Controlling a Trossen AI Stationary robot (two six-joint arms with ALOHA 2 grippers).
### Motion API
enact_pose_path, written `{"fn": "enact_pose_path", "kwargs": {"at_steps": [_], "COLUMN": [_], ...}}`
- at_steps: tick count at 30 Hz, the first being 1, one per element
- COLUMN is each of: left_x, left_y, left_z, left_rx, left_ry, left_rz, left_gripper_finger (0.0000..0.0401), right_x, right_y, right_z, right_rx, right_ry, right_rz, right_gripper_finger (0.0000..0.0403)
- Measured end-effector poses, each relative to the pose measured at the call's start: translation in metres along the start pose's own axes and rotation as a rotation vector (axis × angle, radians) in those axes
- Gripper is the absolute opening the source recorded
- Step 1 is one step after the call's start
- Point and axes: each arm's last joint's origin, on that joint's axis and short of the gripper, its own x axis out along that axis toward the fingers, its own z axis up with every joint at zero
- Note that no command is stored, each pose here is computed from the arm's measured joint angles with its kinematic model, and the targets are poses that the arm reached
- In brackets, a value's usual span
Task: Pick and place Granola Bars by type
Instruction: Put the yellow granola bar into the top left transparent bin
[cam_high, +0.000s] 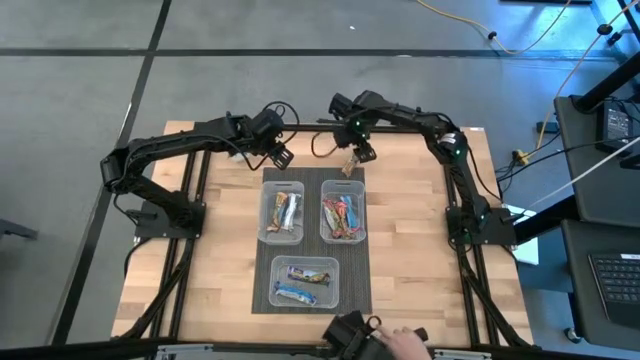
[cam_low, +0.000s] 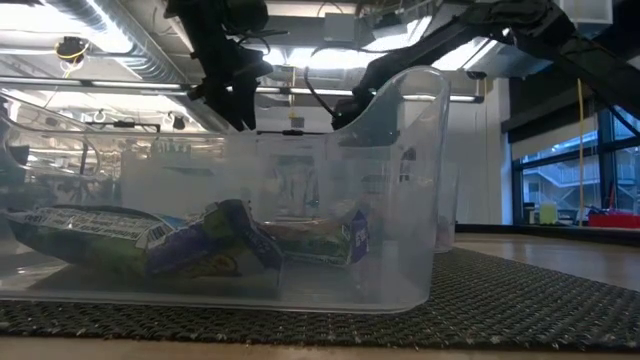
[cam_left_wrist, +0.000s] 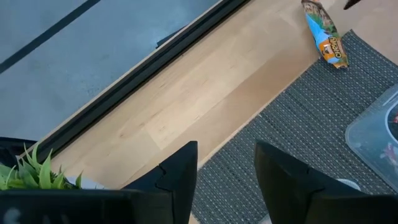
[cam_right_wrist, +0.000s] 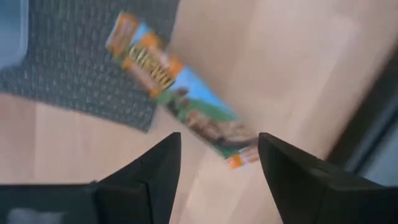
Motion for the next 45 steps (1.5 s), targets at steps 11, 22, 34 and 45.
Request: {"fn": "enact_pose_path", "kwargs": {"at_steps": [11,22,34,45], "left_x": [0.0,0.0,0.0,-0.001], "left_y": [0.0,0.0,-0.001,-0.005], "left_z": [0.0,0.0,0.002,0.003], "left_rx": [0.02,0.018,0.011,0.001], "left_ry": [-0.001,-0.002,-0.023,-0.039], "left_rz": [0.003,0.004,-0.004,-0.018], "left_gripper_finger": [0.0152,0.0152,0.0151,0.0149], "right_x": [0.043,0.059,0.059,-0.007], "right_y": [0.021,0.029,0.032,0.04], "right_z": [0.014,0.01,0.009,0.006], "right_rx": [-0.314,-0.255,-0.176,0.01], "right_ry": [0.135,0.141,0.144,0.013], "right_rz": [-0.102,-0.103,-0.069,-0.189], "right_gripper_finger": [0.0216,0.0212,0.0078,0.0059]}}
